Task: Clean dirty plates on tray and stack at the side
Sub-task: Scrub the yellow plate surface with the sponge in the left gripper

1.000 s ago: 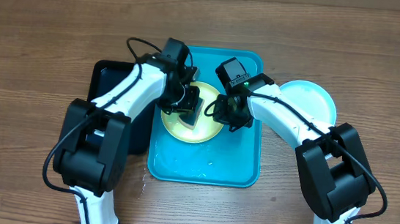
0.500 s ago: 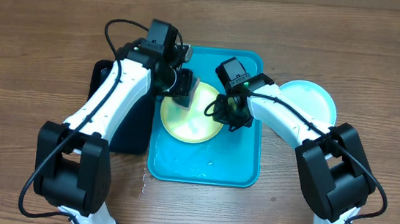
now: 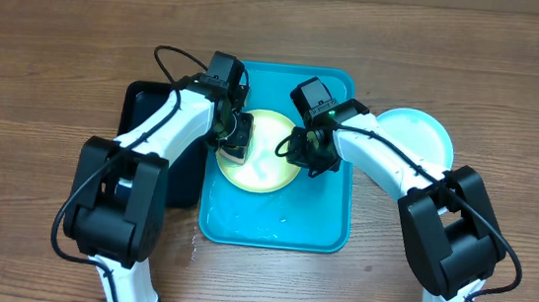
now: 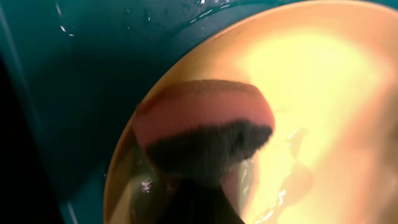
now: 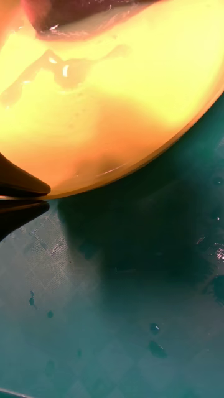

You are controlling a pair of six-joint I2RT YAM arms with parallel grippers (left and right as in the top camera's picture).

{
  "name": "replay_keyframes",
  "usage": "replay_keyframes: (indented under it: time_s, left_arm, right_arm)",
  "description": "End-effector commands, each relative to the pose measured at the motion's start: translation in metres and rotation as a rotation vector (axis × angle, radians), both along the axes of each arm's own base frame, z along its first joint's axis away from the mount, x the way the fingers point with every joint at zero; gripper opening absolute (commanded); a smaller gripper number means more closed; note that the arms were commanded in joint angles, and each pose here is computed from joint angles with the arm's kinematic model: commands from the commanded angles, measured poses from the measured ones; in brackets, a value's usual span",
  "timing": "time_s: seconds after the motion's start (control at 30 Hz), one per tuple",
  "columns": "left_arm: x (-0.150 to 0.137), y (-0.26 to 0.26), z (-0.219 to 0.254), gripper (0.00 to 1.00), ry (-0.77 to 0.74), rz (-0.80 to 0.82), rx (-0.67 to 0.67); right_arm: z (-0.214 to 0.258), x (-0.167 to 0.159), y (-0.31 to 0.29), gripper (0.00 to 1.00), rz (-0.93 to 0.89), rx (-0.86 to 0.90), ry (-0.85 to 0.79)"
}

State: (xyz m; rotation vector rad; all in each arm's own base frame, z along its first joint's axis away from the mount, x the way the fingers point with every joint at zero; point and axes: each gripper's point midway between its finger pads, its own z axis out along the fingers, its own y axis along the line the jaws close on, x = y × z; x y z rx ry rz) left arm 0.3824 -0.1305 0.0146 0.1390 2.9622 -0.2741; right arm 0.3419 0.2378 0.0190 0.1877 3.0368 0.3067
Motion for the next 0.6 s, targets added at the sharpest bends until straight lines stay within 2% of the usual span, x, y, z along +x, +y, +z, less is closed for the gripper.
replay_keyframes:
  time_s: [0.0,0.17,0.33,0.43,0.57]
  left_arm:
    - [-0.017,-0.008,-0.030,0.04,0.109,0.000,-0.028]
    - [-0.029,-0.030,-0.031,0.04,0.177,-0.023,-0.160]
    - [-0.031,-0.054,-0.006,0.04,0.186,-0.049,-0.328]
    - [-0.023,-0.067,0.024,0.04,0.140,-0.072,-0.416]
    - [-0.016,-0.070,0.064,0.04,0.039,-0.097,-0.445]
  right_arm:
    - [-0.001,0.000,0.000,0.04,0.005,-0.005,-0.003]
    - [-0.001,0.000,0.000,0.04,0.005,-0.005,-0.003]
    - [-0.001,0.000,0.000,0.04,0.005,-0.005,-0.003]
    - [-0.001,0.000,0.000,0.04,0.005,-0.005,-0.003]
    - [-0.001,0.000,0.000,0.04,0.006,-0.005,-0.003]
